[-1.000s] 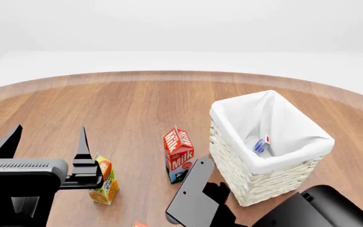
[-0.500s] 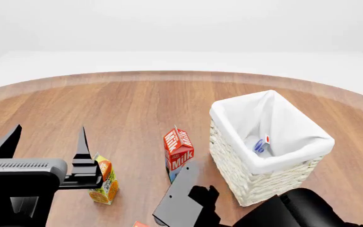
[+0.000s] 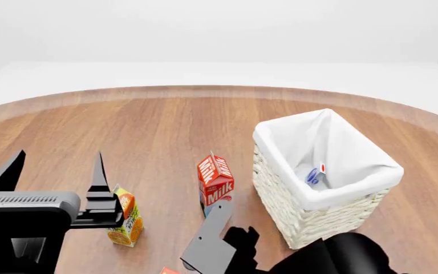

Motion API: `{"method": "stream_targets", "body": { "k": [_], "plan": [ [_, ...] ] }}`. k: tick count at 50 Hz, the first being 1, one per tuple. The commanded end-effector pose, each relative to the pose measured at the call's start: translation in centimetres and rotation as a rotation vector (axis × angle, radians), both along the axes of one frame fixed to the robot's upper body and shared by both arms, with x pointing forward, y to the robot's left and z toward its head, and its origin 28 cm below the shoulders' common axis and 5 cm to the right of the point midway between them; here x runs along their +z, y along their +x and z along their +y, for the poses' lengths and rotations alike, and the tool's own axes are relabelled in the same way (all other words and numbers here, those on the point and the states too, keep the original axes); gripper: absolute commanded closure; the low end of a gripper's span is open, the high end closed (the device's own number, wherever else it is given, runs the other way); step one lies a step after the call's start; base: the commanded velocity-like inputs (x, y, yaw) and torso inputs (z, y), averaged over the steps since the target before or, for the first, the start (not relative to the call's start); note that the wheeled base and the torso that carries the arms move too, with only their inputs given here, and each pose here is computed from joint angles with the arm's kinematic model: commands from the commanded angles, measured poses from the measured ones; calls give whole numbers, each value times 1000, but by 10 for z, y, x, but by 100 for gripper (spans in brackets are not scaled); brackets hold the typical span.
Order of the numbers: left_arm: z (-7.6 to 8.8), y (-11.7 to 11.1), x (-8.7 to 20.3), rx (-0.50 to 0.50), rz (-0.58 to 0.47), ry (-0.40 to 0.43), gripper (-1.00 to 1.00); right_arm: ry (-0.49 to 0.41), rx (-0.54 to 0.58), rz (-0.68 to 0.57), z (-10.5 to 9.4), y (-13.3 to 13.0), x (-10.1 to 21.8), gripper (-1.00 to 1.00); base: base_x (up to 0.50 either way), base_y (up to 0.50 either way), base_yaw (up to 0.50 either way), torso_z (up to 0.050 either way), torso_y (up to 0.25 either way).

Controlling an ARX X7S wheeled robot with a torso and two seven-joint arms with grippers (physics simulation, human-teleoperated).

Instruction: Pick up the cream cheese box and the butter, and put them in the basket.

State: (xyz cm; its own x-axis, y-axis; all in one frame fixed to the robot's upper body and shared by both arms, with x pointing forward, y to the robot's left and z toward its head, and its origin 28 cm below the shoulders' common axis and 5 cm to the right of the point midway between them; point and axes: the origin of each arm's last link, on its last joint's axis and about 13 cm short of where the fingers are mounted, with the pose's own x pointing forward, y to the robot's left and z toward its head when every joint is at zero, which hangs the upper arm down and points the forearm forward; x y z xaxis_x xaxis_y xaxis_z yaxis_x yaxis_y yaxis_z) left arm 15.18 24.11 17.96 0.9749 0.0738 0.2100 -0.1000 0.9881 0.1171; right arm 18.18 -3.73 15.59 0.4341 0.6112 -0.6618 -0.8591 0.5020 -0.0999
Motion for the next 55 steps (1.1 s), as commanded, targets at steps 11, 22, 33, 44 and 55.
{"method": "stream_targets", "body": {
  "k": [11,22,33,44,55],
  "plan": [
    [0,0,0,-2,-1,-3,-100,-56,6,34,0,6,-13,-100,0,0,0,0,0],
    [0,0,1,0,-1,-3,-100,-70,17,47,3,6,-16,-100,0,0,0,0,0],
    [0,-1,1,-1,-2,-2,-100,-73,16,60,5,9,-22,-100,0,0,0,0,0],
    [0,-1,1,-2,-2,-1,-100,-75,16,76,8,12,-30,-100,0,0,0,0,0],
    [0,0,1,-4,-2,-2,-100,-89,8,84,12,16,-37,-100,0,0,0,0,0]
  ]
}}
